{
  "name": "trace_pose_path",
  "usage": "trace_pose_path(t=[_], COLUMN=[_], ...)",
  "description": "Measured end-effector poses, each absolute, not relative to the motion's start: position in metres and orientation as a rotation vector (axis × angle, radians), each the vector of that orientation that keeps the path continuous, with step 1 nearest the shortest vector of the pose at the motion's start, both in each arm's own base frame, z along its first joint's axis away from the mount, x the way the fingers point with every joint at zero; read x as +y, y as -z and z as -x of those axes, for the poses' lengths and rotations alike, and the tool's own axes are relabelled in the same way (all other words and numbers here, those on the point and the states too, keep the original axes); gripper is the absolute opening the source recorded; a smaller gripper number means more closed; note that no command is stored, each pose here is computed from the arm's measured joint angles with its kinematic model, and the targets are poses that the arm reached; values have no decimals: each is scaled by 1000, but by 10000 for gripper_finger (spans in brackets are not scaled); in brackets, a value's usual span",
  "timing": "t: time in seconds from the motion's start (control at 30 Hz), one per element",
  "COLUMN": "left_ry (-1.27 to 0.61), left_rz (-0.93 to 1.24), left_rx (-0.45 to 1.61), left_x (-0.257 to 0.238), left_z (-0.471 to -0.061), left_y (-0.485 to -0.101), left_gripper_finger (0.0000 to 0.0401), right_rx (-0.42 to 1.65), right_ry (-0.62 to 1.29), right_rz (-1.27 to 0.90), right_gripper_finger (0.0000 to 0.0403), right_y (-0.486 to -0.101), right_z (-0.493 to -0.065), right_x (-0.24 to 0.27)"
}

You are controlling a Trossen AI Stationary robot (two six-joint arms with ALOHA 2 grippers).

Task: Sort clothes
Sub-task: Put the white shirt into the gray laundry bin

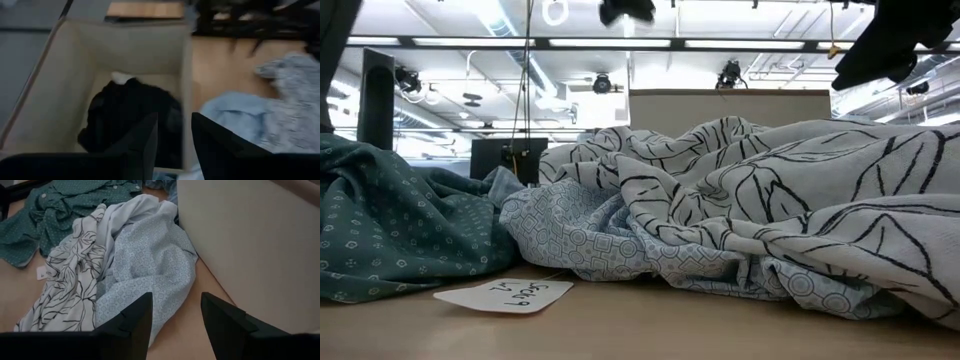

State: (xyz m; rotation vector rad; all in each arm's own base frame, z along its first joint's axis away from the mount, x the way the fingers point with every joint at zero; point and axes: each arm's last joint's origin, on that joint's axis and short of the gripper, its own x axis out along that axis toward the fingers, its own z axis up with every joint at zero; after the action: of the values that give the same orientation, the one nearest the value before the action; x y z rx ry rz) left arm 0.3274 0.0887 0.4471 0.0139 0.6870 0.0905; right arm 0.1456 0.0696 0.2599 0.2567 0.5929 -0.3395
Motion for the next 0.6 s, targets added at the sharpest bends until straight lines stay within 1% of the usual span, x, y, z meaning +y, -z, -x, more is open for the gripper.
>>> trace_pose_path(t=[0.1,0.27,0.37,0.47,0.6], left_ry=[-78,-108,-115,-155,-141], left_rz=[-46,-59,-39,-24,16], left_rx=[639,575,548,537,497], left_x=[70,48,37,28,14], left_z=[-308,-276,-258,-240,-218], left_y=[-458,-456,-443,-423,-396], left_gripper_finger=[126,126,126,126,126], right_rx=[598,612,618,615,608], right_ry=[336,326,321,312,281], right_rz=[-259,-262,-262,-272,-295], right_gripper_finger=[169,169,169,169,169], right_y=[-259,-257,-255,-255,-255], right_z=[-147,-150,-152,-155,-160], right_x=[71,73,75,77,81])
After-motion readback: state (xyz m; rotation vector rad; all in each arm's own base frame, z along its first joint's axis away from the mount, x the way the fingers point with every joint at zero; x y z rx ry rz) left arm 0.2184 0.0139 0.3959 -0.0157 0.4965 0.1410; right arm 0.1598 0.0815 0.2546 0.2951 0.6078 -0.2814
